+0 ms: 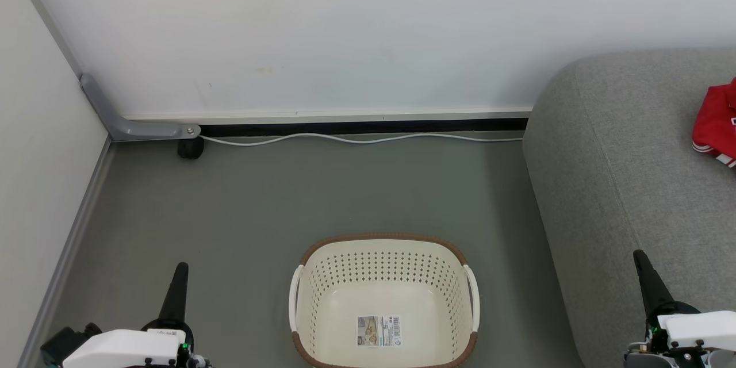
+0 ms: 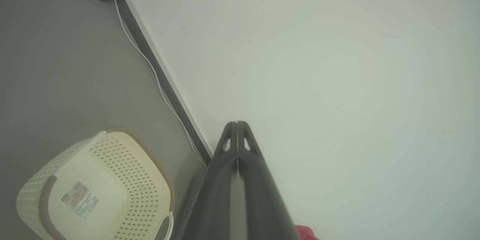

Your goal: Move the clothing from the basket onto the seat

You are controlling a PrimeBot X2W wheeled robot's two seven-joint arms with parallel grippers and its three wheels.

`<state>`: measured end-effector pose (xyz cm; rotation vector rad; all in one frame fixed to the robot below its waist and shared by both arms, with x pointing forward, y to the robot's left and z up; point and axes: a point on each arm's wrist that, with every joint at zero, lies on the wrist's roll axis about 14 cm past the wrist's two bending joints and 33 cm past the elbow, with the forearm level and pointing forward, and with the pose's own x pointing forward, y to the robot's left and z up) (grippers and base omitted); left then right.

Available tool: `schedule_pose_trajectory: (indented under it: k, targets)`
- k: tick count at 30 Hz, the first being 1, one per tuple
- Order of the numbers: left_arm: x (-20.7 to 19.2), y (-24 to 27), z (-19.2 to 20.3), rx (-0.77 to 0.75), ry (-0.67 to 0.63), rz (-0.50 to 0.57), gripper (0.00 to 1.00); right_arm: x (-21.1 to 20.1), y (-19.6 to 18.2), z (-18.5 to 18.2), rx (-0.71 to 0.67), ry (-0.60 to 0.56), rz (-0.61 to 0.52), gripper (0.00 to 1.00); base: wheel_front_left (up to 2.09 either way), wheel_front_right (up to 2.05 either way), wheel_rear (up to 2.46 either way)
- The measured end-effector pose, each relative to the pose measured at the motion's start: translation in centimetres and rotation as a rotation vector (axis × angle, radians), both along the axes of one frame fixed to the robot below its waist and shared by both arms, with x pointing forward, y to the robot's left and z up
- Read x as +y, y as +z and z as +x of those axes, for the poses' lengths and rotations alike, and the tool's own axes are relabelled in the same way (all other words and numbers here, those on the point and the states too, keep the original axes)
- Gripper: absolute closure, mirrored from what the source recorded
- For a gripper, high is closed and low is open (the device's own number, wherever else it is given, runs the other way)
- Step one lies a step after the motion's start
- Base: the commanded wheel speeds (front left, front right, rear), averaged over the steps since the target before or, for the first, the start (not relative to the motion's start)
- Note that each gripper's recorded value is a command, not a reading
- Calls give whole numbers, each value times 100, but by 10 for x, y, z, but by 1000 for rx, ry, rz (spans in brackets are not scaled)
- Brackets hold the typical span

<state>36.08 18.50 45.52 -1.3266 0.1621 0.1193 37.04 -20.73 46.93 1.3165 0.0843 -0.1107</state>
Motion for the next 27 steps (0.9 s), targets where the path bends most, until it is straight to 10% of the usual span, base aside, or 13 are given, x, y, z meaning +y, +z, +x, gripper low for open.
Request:
schedule_pose_trajectory:
  k: [27]
  targets:
    - [2, 21, 13, -86, 19, -251, 100, 3, 13, 7, -57, -18, 255, 100, 0, 0, 0]
